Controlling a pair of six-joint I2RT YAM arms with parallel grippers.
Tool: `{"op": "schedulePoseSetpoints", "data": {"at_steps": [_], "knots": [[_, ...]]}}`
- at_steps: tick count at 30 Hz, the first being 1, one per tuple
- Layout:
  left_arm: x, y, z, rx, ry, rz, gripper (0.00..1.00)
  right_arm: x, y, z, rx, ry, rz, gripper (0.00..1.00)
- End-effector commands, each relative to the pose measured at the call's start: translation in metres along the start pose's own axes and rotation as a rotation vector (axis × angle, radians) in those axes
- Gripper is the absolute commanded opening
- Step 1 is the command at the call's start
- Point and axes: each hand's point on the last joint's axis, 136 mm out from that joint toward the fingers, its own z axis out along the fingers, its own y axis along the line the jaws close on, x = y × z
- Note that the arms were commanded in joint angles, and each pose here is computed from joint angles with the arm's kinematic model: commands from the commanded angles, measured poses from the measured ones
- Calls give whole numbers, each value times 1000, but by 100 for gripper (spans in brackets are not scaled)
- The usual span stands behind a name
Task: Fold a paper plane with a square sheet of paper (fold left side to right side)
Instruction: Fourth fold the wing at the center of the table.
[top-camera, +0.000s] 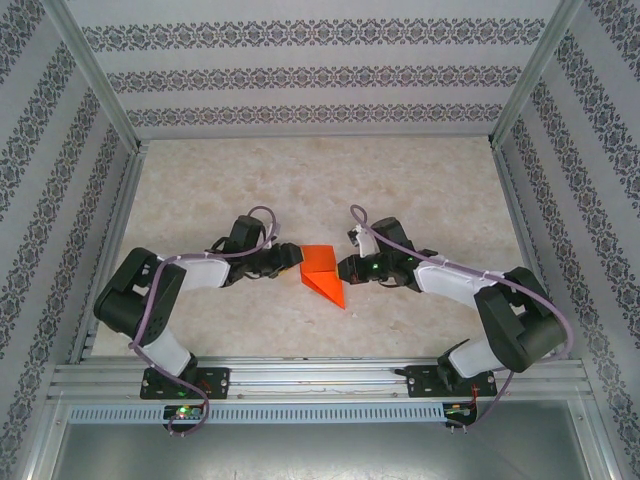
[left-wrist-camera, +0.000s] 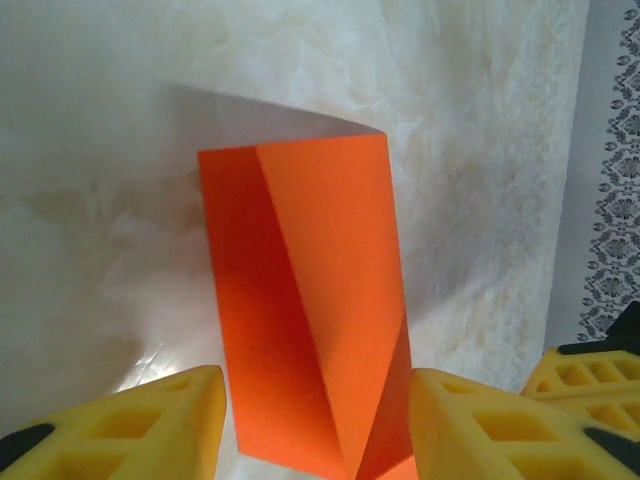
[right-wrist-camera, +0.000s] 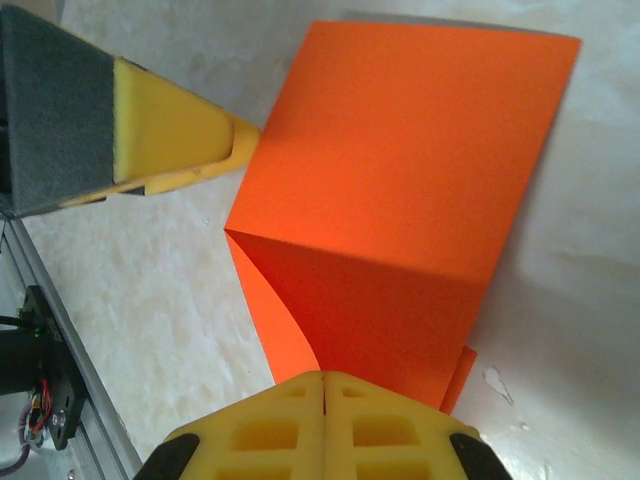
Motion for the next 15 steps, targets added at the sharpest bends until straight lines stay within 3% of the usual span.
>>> {"op": "schedulePoseSetpoints", "data": {"at_steps": [1, 8, 14, 15], "knots": [[-15, -21, 5, 95, -4, 17, 50, -5, 2, -5, -15, -40, 5, 0], [-17, -17, 23, 109, 31, 9, 40, -4, 1, -3, -27, -39, 19, 0], [-20, -17, 28, 119, 23, 12, 20, -4, -2, -3, -19, -43, 30, 0], [-20, -18, 27, 119, 21, 13, 18, -6, -1, -5, -13, -51, 28, 7]]}}
